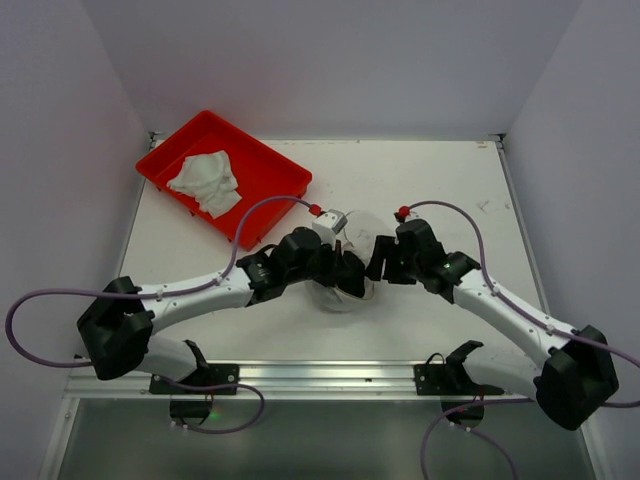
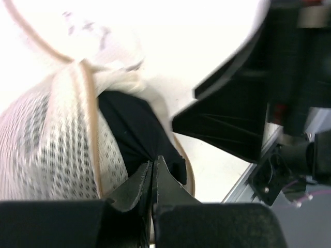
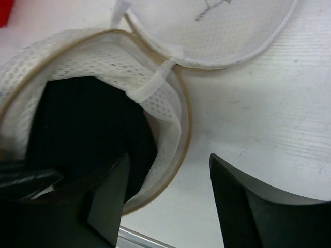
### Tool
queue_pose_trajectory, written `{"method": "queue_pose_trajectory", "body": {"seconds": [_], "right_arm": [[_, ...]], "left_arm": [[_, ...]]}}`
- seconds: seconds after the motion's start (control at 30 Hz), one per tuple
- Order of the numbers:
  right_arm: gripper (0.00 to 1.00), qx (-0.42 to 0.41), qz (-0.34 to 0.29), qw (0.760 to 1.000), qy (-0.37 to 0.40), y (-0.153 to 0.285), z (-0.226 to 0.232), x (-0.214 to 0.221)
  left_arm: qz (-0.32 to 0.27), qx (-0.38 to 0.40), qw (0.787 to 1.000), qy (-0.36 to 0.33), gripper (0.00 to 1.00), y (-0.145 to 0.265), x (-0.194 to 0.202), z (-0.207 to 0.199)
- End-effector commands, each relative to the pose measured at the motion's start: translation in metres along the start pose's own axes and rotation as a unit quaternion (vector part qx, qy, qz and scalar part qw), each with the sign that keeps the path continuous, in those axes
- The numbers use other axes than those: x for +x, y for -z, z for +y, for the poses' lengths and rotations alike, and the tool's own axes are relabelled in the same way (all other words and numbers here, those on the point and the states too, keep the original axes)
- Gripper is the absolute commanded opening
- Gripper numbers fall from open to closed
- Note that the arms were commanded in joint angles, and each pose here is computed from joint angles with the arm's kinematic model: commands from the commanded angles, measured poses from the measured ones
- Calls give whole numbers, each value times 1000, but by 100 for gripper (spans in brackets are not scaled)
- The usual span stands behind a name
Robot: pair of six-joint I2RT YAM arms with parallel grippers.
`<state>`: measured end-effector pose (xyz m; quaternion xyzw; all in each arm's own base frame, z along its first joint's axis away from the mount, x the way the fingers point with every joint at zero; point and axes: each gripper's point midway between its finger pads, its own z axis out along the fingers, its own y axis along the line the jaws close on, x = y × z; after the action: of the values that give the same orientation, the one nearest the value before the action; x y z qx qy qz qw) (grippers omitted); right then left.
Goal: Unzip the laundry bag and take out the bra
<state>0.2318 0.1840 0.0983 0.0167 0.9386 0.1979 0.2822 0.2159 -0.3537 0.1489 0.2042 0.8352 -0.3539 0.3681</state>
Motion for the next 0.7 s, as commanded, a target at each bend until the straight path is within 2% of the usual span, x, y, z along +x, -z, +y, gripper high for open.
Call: {"method": "queue_pose_trajectory", "body": {"seconds": [0.0, 0.17, 0.23, 0.5, 0.67], "right_arm": [[66, 22, -25, 999, -41, 18, -7, -7], [68, -66, -43, 990, -116, 16, 14, 5], [68, -69, -43, 986, -144, 13, 13, 9], [67, -95, -47, 981, -161, 11, 7, 28], [67, -137, -38, 977, -156, 7, 10, 45]], "left_arm": [[-31, -54, 996, 63, 0, -9, -7, 19], [-48, -51, 992, 106, 0, -17, -14, 15], [-54, -46, 990, 120, 0, -18, -18, 11], [-67, -92, 979, 172, 0, -24, -29, 24], [-71, -78, 973, 205, 0, -32, -35, 17]]}}
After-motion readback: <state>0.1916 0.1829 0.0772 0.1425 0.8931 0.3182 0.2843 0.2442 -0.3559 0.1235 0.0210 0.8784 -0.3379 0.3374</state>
